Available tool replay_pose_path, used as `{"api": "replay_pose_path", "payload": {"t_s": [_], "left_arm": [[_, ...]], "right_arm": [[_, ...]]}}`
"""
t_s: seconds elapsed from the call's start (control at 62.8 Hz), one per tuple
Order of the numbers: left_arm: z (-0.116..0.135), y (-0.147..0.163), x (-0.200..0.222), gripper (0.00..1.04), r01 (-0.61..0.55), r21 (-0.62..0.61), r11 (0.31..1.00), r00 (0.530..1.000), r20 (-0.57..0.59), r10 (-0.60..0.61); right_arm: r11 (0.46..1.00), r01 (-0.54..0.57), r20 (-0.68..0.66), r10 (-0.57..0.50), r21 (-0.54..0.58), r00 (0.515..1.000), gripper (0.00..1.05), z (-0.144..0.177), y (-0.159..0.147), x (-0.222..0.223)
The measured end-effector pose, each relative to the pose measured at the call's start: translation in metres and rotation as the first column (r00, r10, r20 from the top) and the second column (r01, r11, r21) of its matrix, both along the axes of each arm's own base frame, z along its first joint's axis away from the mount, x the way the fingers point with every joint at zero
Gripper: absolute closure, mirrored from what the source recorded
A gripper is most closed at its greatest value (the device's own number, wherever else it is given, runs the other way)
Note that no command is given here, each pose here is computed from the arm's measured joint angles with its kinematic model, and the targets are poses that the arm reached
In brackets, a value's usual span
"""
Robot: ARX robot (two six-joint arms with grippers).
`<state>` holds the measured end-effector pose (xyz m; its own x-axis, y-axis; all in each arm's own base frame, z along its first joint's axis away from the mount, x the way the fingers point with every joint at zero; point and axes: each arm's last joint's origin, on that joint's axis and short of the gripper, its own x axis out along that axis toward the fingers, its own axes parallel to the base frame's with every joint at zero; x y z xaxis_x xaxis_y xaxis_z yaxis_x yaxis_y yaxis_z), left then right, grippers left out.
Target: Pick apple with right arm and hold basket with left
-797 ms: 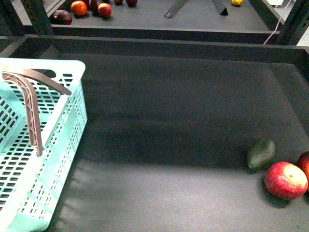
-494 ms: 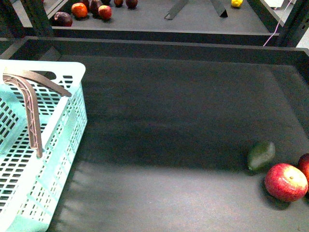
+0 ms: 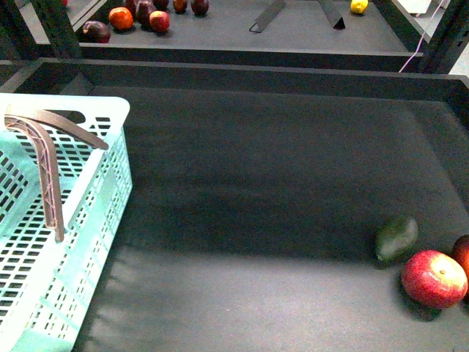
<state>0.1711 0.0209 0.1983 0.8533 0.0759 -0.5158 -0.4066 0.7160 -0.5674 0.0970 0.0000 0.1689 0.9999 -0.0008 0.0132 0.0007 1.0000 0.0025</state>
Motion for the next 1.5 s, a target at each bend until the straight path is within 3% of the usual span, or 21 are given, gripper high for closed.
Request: {"api": "replay_pose_path", "payload": {"t_s": [0.143,0.287,0.733,0.956,1.402,1.498], "left_arm": [[-0.013,0.014,0.039,0.07,-0.086,-0.245,0.966,0.996,-0.039,0.079],[-0.019,0.023,0.071,0.07,-0.136,-0.338,0.931,0.990,-0.081,0.115],[-0.053,0.038,0.154,0.07,-0.241,-0.400,0.884,0.968,-0.169,0.188],[-0.062,0.037,0.168,0.07,-0.264,-0.398,0.878,0.961,-0.190,0.203],[-0.058,0.036,0.172,0.82,-0.295,-0.408,0.864,0.952,-0.205,0.228],[-0.051,0.031,0.170,0.89,-0.299,-0.454,0.839,0.951,-0.212,0.224]], "right_arm": [[1.000,0.000,0.000,0.000,0.000,1.000,0.09,0.000,0.000,0.000],[1.000,0.000,0.000,0.000,0.000,1.000,0.09,0.000,0.000,0.000],[1.000,0.000,0.000,0.000,0.000,1.000,0.09,0.000,0.000,0.000],[1.000,0.000,0.000,0.000,0.000,1.000,0.09,0.000,0.000,0.000],[1.000,0.000,0.000,0.000,0.000,1.000,0.09,0.000,0.000,0.000],[1.000,0.000,0.000,0.000,0.000,1.000,0.09,0.000,0.000,0.000]]}}
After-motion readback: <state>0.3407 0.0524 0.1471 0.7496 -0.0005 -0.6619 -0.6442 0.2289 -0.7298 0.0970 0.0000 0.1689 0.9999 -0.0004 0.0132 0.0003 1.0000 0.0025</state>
